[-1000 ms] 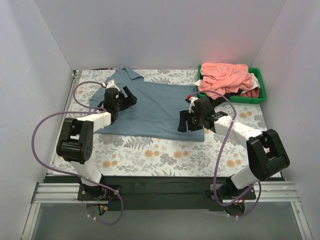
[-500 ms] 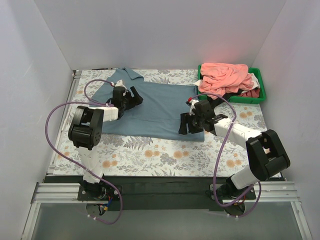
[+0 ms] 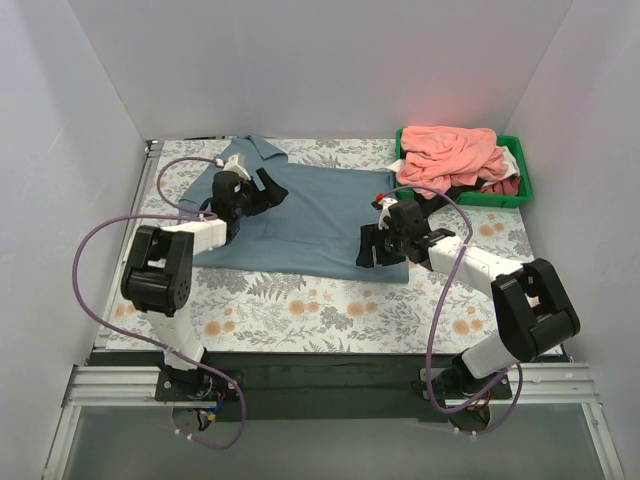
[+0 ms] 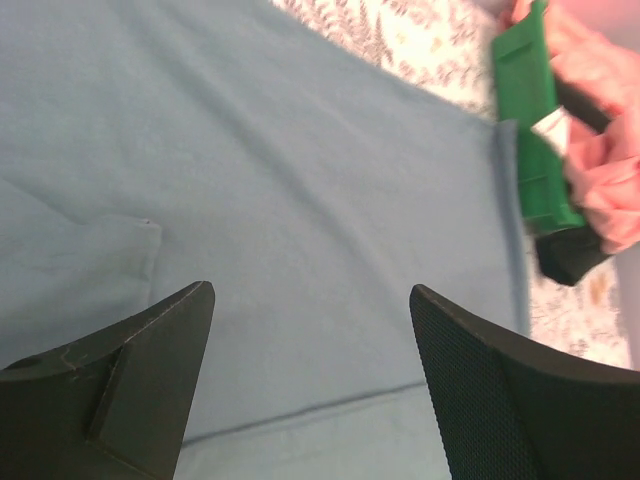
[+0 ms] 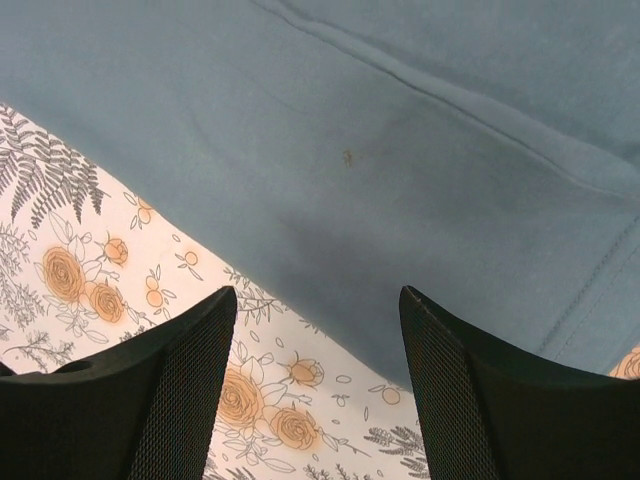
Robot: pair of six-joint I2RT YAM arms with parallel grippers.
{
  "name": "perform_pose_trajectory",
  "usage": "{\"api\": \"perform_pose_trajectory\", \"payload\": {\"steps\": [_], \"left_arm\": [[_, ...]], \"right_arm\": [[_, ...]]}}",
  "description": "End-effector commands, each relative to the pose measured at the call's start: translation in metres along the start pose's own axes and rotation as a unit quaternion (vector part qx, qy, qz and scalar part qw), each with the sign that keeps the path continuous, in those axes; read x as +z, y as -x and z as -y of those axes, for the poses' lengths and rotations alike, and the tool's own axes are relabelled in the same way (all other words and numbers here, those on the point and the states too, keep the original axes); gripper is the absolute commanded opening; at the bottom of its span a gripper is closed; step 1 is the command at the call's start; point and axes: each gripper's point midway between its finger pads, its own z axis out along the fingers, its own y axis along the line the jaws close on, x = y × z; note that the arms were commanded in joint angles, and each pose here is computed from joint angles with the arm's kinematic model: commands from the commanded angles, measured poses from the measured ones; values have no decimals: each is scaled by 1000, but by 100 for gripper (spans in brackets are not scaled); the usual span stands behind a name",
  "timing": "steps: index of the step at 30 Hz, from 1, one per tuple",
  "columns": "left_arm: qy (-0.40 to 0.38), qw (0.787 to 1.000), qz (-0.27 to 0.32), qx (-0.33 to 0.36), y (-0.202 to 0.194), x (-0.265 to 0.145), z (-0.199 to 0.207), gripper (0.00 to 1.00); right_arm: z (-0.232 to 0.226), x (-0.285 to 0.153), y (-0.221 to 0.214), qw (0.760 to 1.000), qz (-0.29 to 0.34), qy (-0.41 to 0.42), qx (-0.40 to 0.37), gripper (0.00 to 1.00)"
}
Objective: Fold and stack the t-shirts
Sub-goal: Fold the tshirt
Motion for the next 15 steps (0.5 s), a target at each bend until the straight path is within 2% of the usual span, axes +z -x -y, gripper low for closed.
{"api": "perform_pose_trajectory", "payload": {"steps": [1, 4, 7, 12, 14, 15], "left_arm": [[-1, 998, 53, -18, 41, -38, -7, 79], [44, 997, 55, -43, 36, -52, -46, 79], [59, 995, 46, -73, 27, -64, -67, 78], [121, 989, 23, -82, -3, -78, -99, 78], [125, 989, 14, -82, -7, -81, -100, 79], [139, 986, 17, -94, -6, -89, -113, 79]], "right_arm": [[-8, 4, 34, 999, 42, 11, -20, 72], [-5, 9, 38, 999, 42, 6, -23, 73], [-3, 17, 39, 999, 36, 3, -28, 72], [13, 35, 17, 1000, 4, -20, -19, 71], [17, 39, 8, 1000, -10, -22, -13, 70], [19, 41, 0, 999, -19, -24, -11, 69]]}}
